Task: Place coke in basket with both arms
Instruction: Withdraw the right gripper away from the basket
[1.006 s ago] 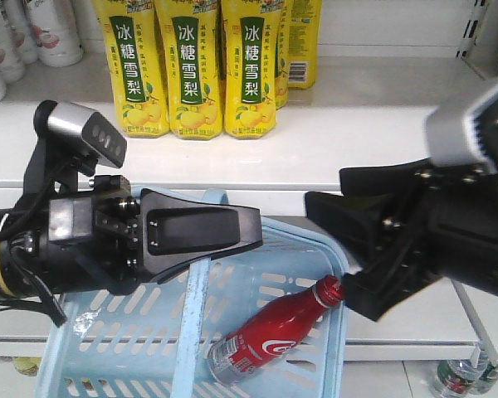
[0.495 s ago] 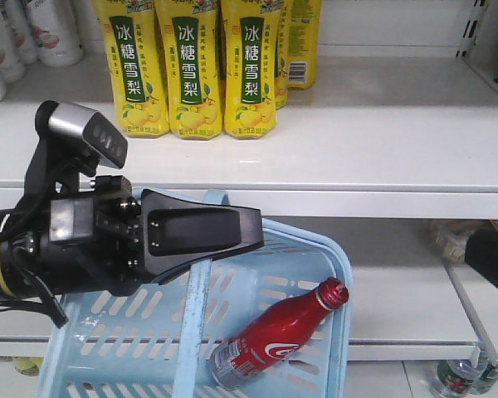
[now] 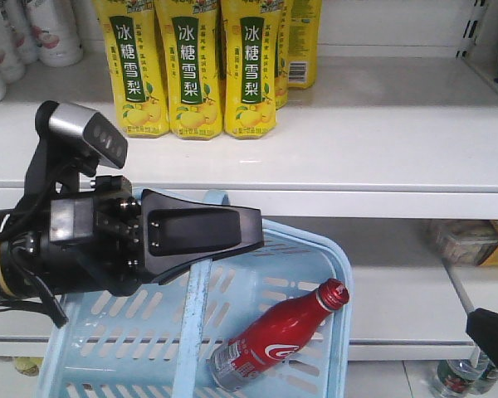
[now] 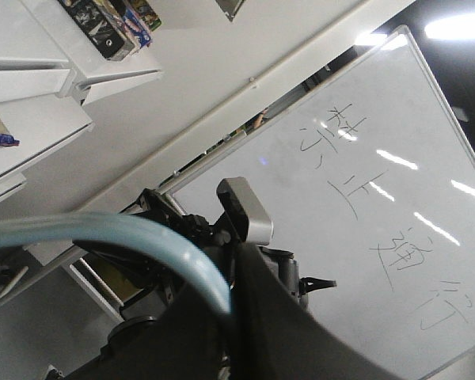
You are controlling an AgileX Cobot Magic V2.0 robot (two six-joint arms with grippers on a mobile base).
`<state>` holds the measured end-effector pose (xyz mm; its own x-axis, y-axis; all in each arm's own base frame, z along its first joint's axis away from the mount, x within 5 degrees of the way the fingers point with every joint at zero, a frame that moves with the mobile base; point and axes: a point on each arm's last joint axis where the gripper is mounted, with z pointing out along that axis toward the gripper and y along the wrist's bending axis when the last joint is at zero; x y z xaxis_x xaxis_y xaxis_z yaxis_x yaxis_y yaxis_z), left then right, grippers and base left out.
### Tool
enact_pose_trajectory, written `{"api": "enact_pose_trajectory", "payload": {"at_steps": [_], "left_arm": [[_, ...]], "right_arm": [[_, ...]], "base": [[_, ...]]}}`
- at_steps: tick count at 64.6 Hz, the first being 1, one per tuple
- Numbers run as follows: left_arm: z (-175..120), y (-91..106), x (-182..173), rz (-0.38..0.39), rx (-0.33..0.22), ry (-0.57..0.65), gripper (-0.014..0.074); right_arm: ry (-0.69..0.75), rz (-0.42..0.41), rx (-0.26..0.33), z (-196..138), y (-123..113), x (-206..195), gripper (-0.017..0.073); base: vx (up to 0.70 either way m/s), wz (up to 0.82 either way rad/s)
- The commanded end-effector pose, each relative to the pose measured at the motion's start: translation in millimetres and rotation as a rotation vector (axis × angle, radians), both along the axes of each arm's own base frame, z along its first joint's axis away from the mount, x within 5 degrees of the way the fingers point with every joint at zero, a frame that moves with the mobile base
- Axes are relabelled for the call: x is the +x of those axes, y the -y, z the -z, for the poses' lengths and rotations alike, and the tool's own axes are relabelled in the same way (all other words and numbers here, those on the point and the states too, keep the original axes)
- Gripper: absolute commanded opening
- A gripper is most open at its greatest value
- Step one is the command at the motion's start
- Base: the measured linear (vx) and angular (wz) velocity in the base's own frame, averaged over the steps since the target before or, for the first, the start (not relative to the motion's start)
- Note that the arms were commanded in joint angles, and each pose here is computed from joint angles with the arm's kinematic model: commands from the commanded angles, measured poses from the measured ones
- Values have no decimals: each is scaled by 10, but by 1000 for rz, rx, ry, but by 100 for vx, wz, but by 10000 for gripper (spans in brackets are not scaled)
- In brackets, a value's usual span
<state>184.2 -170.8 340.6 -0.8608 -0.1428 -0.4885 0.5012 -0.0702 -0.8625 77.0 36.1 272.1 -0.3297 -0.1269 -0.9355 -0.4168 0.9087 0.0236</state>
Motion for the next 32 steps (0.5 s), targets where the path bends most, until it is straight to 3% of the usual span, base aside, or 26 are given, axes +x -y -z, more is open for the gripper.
{"api": "enact_pose_trajectory", "payload": {"at_steps": [1,32], "left_arm": [[-359,-60,-196,148,-238,76,-6],[-359,-60,-196,148,-238,76,-6]], "right_arm": [[79,-21,21,-111,-23,15,-3],[83,-25,24,-116,-27,15,-2]], "base": [[0,0],[0,0]]}}
